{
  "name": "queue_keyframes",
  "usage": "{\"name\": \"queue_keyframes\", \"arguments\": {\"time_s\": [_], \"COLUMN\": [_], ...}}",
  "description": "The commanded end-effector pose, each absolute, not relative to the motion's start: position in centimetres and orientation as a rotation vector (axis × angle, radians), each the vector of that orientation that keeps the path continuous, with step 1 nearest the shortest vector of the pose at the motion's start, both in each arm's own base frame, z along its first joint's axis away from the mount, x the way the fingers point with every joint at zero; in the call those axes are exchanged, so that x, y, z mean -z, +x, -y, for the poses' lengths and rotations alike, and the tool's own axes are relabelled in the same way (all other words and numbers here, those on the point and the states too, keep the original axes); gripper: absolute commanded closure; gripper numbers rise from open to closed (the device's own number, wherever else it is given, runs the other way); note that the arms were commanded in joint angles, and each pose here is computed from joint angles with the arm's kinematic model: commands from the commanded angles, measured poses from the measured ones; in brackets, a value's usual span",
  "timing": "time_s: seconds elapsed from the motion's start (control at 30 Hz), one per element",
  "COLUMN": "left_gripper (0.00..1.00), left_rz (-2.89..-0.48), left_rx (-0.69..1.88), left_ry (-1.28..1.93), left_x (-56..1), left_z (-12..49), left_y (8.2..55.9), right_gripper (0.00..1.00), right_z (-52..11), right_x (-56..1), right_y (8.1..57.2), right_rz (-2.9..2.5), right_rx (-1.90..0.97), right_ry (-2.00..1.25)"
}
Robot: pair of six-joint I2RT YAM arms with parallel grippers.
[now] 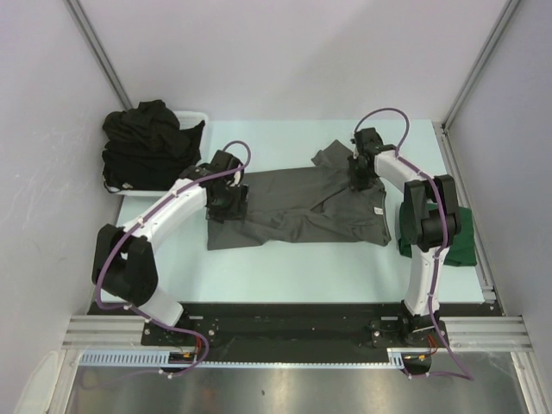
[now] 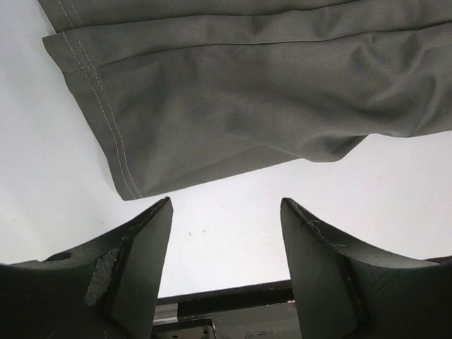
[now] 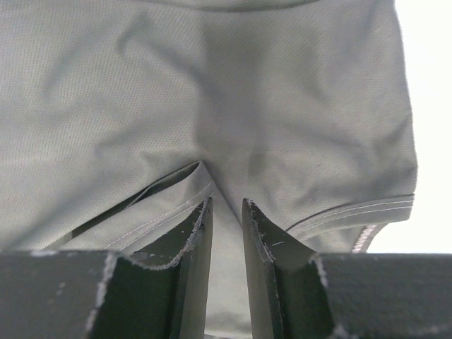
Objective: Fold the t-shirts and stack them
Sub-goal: Fold the flattened tshirt in 1/3 of the way
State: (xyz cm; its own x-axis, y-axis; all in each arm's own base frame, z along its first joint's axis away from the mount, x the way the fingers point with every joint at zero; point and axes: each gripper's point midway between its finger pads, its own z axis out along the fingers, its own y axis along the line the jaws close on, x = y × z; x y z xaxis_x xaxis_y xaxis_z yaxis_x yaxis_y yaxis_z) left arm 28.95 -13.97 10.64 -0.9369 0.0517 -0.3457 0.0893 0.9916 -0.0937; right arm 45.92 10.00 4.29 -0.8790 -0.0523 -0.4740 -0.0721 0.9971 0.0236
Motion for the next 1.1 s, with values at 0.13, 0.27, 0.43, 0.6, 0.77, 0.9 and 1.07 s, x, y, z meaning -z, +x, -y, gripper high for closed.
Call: {"name": "queue_keyframes", "arguments": {"time_s": [0.13, 0.27, 0.43, 0.6, 0.77, 0.9, 1.07], "left_gripper": [0.32, 0.31, 0.32, 0.32, 0.32, 0.32, 0.32], "left_rz": [-2.739, -2.740, -2.740, -2.743, -2.744, -2.742, -2.742], "left_rx": [0.199, 0.202, 0.202, 0.201, 0.200, 0.203, 0.203], "left_ry": [0.083, 0.088, 0.092, 0.092, 0.092, 0.094, 0.097], "left_x": [-12.1, -12.0, -12.0, -11.9, -11.9, -12.0, -12.0], "left_z": [14.9, 15.0, 15.0, 15.0, 15.0, 15.1, 15.1], "left_y": [30.3, 30.2, 30.1, 30.0, 30.0, 30.0, 30.1], "right_gripper": [0.71, 0.72, 0.89, 1.00, 1.00, 1.00, 1.00], "right_z": [-10.9, -11.0, -11.1, -11.0, -10.0, -9.0, -7.4], "right_x": [-5.0, -4.6, -4.3, -4.6, -5.2, -6.7, -7.6], "right_y": [44.0, 43.4, 43.5, 43.9, 44.6, 45.4, 45.9], "right_rz": [-2.663, -2.679, -2.681, -2.670, -2.649, -2.609, -2.582], "right_rx": [-0.154, -0.158, -0.159, -0.145, -0.068, 0.001, 0.091], "right_ry": [-0.060, -0.068, -0.073, -0.078, -0.085, -0.073, -0.054]}}
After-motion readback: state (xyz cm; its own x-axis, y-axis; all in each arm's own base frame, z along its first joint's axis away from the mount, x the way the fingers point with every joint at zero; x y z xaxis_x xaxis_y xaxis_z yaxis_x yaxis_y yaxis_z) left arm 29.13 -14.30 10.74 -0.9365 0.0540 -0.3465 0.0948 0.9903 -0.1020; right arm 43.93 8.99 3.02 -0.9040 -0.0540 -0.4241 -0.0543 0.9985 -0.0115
